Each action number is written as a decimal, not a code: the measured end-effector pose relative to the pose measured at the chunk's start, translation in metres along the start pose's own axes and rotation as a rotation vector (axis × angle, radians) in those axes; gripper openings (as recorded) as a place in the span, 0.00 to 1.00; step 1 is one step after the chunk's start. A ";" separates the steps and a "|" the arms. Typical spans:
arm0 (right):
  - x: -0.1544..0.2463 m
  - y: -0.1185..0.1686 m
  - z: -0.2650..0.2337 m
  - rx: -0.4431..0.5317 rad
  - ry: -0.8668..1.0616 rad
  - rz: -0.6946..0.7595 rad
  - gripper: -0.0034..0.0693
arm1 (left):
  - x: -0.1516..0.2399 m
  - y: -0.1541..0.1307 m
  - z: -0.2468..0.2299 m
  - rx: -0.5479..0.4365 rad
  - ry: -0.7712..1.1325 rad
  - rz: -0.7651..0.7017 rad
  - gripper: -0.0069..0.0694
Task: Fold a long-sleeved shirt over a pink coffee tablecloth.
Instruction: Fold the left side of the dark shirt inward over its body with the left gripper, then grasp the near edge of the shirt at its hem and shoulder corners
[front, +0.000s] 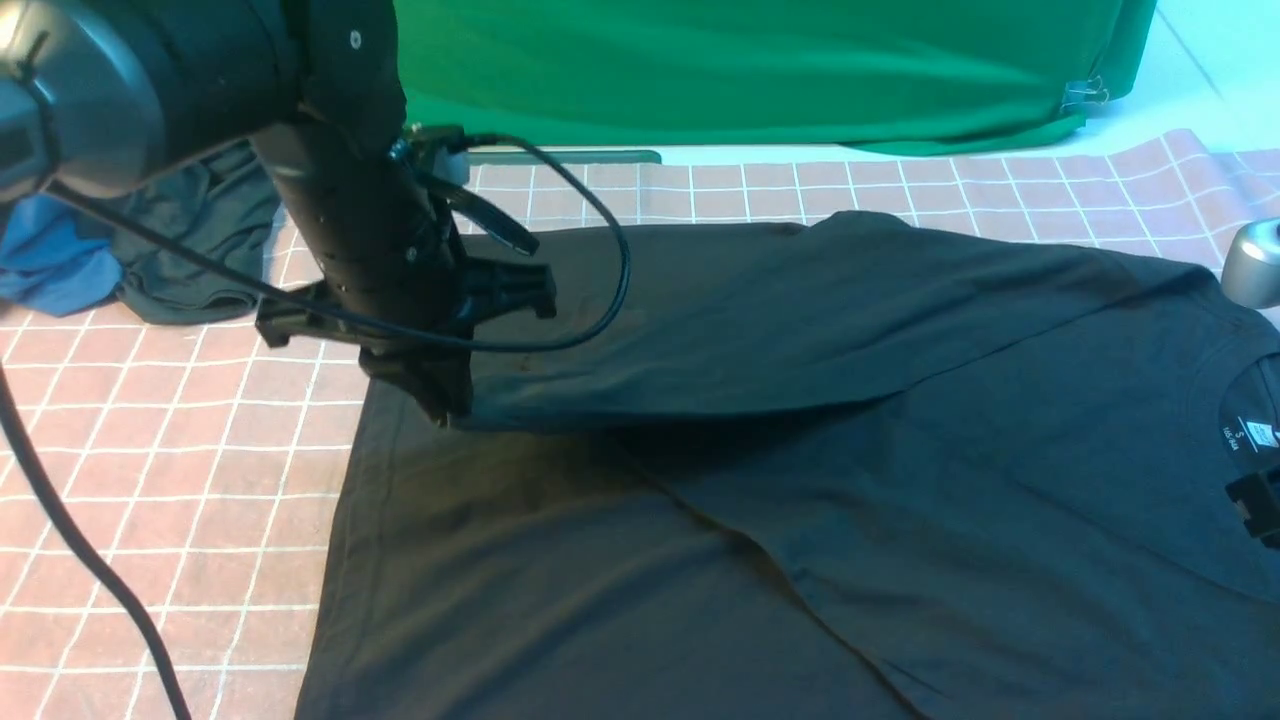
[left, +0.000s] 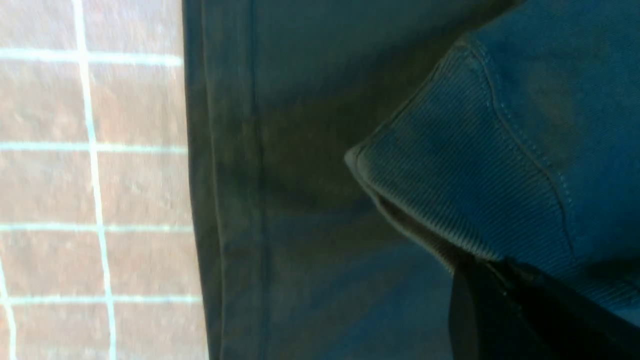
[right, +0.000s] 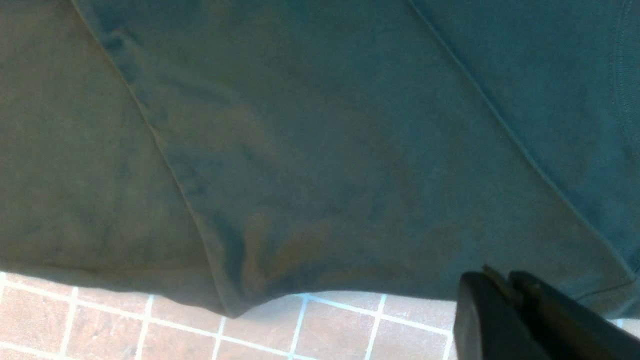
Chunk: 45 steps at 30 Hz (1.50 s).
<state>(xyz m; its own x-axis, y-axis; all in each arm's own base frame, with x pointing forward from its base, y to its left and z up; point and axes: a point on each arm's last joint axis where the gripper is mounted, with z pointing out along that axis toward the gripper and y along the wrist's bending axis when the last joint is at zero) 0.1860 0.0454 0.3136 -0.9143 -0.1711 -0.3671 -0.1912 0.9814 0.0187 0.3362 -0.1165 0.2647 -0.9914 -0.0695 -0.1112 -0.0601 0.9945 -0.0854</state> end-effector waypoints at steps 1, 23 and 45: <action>0.000 0.000 0.000 0.000 0.000 0.000 0.17 | 0.001 0.000 0.001 -0.001 0.006 -0.002 0.13; 0.019 0.002 -0.008 -0.037 -0.051 0.019 0.22 | 0.008 0.006 0.012 -0.059 0.049 0.025 0.31; 0.028 -0.001 -0.026 -0.013 -0.142 0.013 0.25 | 0.130 0.046 0.003 0.005 0.167 -0.050 0.13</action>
<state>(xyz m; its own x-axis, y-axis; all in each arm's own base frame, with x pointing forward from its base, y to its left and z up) 0.1511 0.0374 0.3274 -0.8571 -0.1439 -0.4947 -0.1855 0.9820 0.0358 0.2047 -0.0799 0.2430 -0.9928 -0.1044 0.0590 -0.1096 0.9897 -0.0918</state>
